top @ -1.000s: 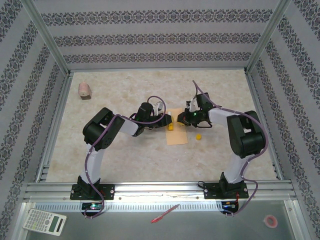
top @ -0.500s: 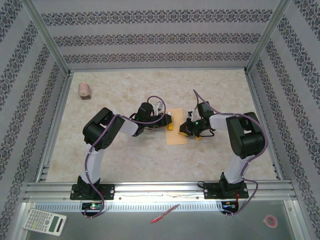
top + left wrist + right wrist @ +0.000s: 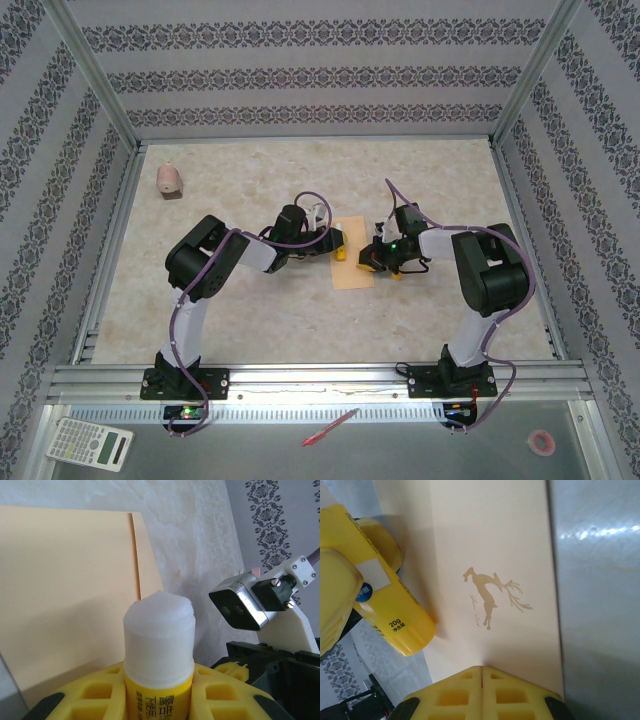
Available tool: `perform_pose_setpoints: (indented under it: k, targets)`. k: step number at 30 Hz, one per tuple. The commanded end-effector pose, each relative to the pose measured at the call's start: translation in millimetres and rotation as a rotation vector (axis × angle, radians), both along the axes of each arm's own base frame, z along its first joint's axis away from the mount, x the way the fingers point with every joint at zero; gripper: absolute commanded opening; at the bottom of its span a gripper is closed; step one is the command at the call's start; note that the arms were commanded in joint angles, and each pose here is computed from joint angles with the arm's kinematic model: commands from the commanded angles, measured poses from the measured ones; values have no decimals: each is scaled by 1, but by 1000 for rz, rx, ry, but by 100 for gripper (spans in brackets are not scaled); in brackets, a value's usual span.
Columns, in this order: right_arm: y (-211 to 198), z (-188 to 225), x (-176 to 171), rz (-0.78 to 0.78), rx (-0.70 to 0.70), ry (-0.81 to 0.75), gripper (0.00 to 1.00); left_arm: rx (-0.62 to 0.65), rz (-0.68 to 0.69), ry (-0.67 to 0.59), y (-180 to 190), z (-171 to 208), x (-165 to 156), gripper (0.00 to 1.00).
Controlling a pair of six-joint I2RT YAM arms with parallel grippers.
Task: Place the letter into the envelope and seal it
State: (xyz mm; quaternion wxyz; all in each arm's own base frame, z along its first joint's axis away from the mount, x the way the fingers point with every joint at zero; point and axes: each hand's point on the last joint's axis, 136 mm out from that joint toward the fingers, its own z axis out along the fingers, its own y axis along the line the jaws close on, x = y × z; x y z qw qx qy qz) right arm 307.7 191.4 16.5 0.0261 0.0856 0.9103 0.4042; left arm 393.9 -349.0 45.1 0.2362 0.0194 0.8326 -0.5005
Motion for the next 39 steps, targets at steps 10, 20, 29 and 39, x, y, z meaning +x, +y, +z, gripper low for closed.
perform_pose_setpoints:
  k: [10, 20, 29, 39]
  targets:
    - [-9, 15, 12, -16, -72, -59, 0, 10, -38, -46, -4, 26, -7, 1]
    - [-9, 39, 27, -35, -55, -120, 0, 29, -56, -74, -5, 36, -7, 1]
    - [-12, 56, 44, -65, -53, -174, 0, 170, -108, -174, 7, 65, -8, 1]
    - [-13, 79, 55, -75, -45, -261, 10, 254, -204, -318, 17, 110, -19, 1]
